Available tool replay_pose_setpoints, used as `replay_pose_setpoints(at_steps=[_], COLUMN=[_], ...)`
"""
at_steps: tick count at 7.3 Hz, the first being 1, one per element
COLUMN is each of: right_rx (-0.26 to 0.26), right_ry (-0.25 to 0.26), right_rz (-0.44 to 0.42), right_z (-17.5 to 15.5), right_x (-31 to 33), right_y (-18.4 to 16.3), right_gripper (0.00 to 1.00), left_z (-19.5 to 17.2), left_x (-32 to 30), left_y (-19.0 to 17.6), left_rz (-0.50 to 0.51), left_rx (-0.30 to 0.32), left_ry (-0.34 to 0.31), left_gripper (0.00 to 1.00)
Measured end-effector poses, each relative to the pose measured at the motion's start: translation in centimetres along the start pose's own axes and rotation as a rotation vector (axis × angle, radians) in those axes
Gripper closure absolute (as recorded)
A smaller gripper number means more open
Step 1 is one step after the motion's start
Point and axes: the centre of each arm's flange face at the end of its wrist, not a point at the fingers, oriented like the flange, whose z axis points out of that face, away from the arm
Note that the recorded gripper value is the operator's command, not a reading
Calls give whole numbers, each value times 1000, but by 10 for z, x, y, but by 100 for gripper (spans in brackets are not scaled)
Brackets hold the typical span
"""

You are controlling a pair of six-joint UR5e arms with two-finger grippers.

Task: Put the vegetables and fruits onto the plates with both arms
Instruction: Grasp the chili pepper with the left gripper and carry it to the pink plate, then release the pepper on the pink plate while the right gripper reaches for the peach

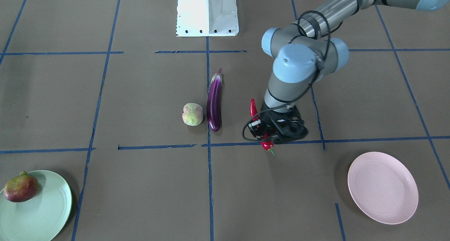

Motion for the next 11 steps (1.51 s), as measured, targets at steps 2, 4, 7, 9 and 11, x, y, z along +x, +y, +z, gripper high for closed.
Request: replay_pose_setpoints(at_steps=[2,4,7,9,11], right_rx=[-1,-1,0,4,21], right_ry=[0,-1,-2,-3,-7], right_rz=[1,4,3,3,-12], right_z=[1,1,0,-2,-9], right_x=[0,0,-1,-3,-16], right_y=[0,0,0,-1,-10], right_gripper=[0,0,0,0,0], left_z=[25,58,105,113,86], left_x=[-109,-178,-196,-212,-239], left_y=[-102,-136,-112,-95,-95], left_rz=[53,113,189,246,241], left_rx=[31,40,33,25,-26], left_ry=[-86,-110,-84,-33,68], left_gripper=[97,85,0,0,0])
